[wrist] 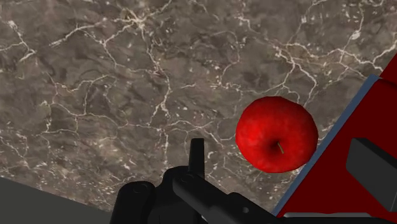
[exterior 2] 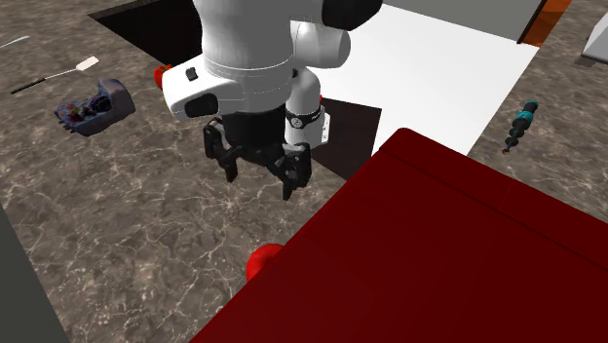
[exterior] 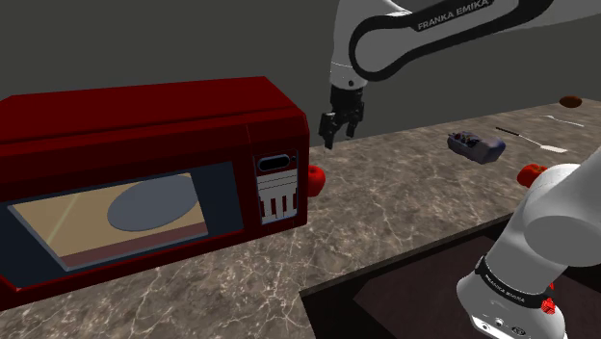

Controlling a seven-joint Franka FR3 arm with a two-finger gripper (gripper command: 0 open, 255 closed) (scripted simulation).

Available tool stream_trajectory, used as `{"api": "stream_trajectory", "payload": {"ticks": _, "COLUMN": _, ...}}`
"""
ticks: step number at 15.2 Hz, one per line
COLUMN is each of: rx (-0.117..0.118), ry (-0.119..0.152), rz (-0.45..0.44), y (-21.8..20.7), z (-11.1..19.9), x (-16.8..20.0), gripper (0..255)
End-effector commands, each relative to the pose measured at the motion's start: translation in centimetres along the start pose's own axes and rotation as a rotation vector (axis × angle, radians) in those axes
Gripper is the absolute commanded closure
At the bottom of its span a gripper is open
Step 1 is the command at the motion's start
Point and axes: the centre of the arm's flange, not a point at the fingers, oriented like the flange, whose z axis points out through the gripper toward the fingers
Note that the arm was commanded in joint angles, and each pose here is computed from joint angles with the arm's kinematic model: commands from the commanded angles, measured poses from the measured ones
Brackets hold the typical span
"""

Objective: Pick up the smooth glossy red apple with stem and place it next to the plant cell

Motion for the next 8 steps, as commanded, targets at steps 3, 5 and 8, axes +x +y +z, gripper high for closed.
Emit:
{"api": "stream_trajectory", "payload": {"ticks": 3, "rx": -0.015, "ry": 0.009, "rz": 0.004, "y": -3.1, "z": 3.4, "x": 3.1, "gripper": 0}}
{"api": "stream_trajectory", "payload": {"ticks": 5, "rx": -0.023, "ry": 0.012, "rz": 0.006, "y": -4.5, "z": 5.0, "x": 4.7, "gripper": 0}}
{"api": "stream_trajectory", "payload": {"ticks": 8, "rx": -0.027, "ry": 0.014, "rz": 0.007, "y": -5.1, "z": 6.8, "x": 5.4, "gripper": 0}}
